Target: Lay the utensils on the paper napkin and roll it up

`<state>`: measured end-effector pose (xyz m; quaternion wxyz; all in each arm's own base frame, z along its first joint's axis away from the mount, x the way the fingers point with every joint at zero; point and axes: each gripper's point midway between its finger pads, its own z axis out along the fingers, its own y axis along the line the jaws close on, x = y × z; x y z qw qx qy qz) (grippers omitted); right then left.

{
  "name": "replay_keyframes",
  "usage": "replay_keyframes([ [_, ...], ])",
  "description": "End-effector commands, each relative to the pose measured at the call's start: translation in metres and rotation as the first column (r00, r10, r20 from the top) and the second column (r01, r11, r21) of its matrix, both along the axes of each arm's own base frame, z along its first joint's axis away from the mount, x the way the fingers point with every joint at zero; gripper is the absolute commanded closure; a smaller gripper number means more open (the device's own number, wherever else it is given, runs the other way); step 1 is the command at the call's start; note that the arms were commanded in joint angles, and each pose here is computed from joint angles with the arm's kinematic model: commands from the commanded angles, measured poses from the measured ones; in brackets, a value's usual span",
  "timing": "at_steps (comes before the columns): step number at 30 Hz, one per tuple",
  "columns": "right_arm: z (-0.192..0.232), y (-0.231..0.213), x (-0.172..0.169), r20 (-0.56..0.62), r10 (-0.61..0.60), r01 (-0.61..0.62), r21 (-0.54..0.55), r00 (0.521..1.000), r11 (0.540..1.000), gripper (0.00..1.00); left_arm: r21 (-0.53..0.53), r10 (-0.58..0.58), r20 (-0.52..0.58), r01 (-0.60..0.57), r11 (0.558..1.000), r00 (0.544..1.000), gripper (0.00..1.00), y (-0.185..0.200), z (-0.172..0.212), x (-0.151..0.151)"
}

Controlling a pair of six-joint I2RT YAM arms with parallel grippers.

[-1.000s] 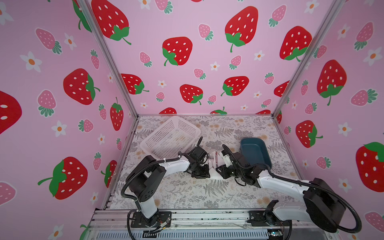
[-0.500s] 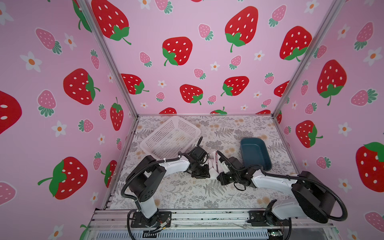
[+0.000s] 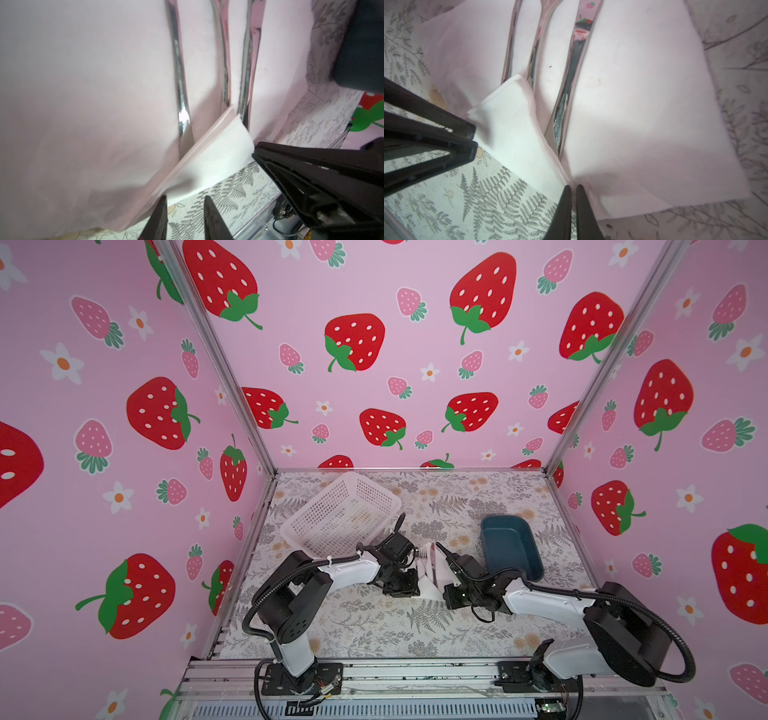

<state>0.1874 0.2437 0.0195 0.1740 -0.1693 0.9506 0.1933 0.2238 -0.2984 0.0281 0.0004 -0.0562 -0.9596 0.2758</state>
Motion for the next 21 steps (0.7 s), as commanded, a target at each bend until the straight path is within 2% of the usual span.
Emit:
replay_keyframes([
  [1, -0.011, -0.018, -0.001, -0.020, -0.058, 0.057, -0.076, 0.998, 0.995, 0.89, 0.022, -0.009, 0.008, 0.009, 1.000, 1.000, 0.69, -0.002, 0.002, 0.003],
  [4, -0.005, -0.017, 0.002, -0.008, -0.062, 0.061, -0.081, 0.998, 0.995, 0.89, 0.030, -0.006, 0.007, 0.006, 1.000, 1.000, 0.69, 0.001, 0.000, 0.003],
  [7, 0.013, -0.006, 0.008, 0.020, -0.046, 0.046, -0.026, 0.999, 0.999, 0.87, 0.024, -0.009, 0.005, 0.008, 1.000, 1.000, 0.70, 0.000, 0.001, 0.002],
  [11, 0.044, 0.011, 0.011, 0.067, -0.048, 0.040, 0.116, 0.997, 0.992, 0.85, 0.018, -0.009, 0.010, 0.009, 1.000, 1.000, 0.70, -0.002, 0.002, 0.004],
  [14, 0.058, 0.033, 0.001, 0.058, 0.013, -0.028, 0.261, 0.998, 0.965, 0.85, 0.016, -0.007, 0.012, 0.007, 1.000, 1.000, 0.70, -0.003, 0.003, 0.005],
  [16, 0.058, 0.045, -0.007, 0.035, 0.064, -0.072, 0.308, 0.997, 0.949, 0.85, 0.017, -0.008, 0.010, 0.008, 1.000, 1.000, 0.70, -0.003, 0.002, 0.005],
  [19, 0.045, 0.056, -0.014, 0.014, 0.116, -0.116, 0.274, 0.993, 0.955, 0.85, 0.016, -0.007, 0.007, 0.007, 1.000, 1.000, 0.70, -0.003, 0.001, 0.004],
  [21, 0.033, 0.053, -0.013, -0.001, 0.099, -0.096, 0.216, 0.995, 0.972, 0.85, 0.016, -0.007, 0.006, 0.007, 1.000, 1.000, 0.70, -0.003, 0.001, 0.004],
])
